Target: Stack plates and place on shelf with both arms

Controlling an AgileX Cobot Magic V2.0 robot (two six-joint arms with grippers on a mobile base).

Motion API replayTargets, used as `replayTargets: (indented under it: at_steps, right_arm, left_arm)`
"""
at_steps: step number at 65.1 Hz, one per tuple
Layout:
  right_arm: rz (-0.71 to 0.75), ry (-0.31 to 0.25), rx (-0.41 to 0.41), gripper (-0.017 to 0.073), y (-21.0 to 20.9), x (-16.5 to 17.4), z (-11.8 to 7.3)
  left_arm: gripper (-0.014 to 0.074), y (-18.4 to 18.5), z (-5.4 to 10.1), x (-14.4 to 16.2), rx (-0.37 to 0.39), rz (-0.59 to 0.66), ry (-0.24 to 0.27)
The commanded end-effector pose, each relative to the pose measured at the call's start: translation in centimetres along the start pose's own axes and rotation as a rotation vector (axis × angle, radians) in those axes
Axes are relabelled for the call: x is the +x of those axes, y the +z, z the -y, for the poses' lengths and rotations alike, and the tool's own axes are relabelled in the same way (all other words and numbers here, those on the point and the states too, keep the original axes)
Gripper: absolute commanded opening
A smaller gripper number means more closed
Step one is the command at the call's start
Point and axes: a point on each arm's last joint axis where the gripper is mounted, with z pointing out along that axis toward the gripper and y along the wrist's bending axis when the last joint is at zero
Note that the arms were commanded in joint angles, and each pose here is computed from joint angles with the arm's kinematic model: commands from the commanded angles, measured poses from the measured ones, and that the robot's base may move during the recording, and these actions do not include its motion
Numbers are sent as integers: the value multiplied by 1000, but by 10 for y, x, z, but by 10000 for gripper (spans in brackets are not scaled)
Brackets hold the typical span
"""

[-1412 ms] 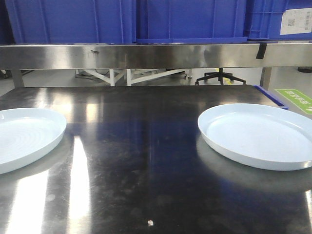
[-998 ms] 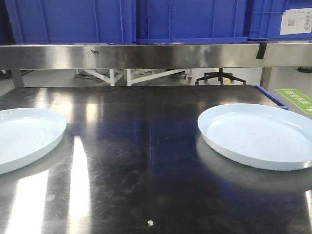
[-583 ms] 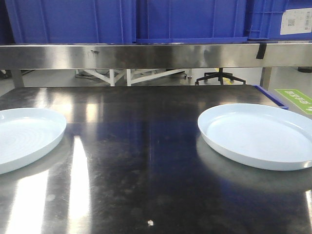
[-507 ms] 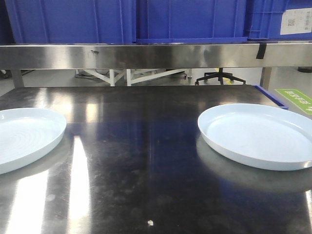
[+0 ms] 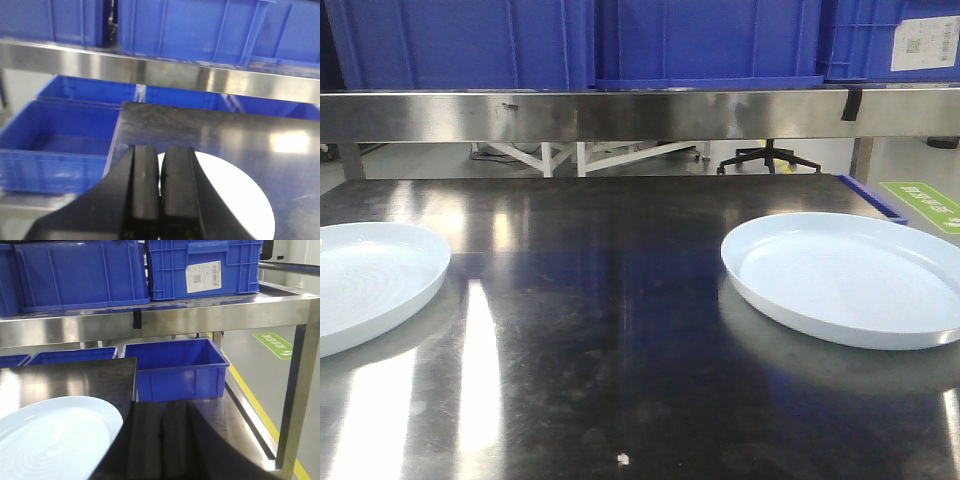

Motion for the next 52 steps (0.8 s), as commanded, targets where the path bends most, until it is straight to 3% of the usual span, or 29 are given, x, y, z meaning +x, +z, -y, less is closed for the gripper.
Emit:
replayTargets:
  at_steps: [1, 8, 17, 28, 52]
  right_arm:
    - [105, -16, -17, 48, -1, -9, -1]
    - [105, -16, -17, 48, -1, -9, -1]
    - [105, -16, -17, 48, -1, -9, -1]
    - [105, -16, -17, 48, -1, -9, -1]
    - [105, -16, -17, 48, -1, -9, -1]
  left_arm:
    - [88, -3, 1, -60, -47, -38, 55]
    - [88, 6, 0, -113, -116, -155, 91]
    - [88, 34, 0, -143, -162, -304, 120]
    - [88, 59, 2, -142, -150, -389, 134]
    - [88, 67, 5, -139, -124, -398, 110]
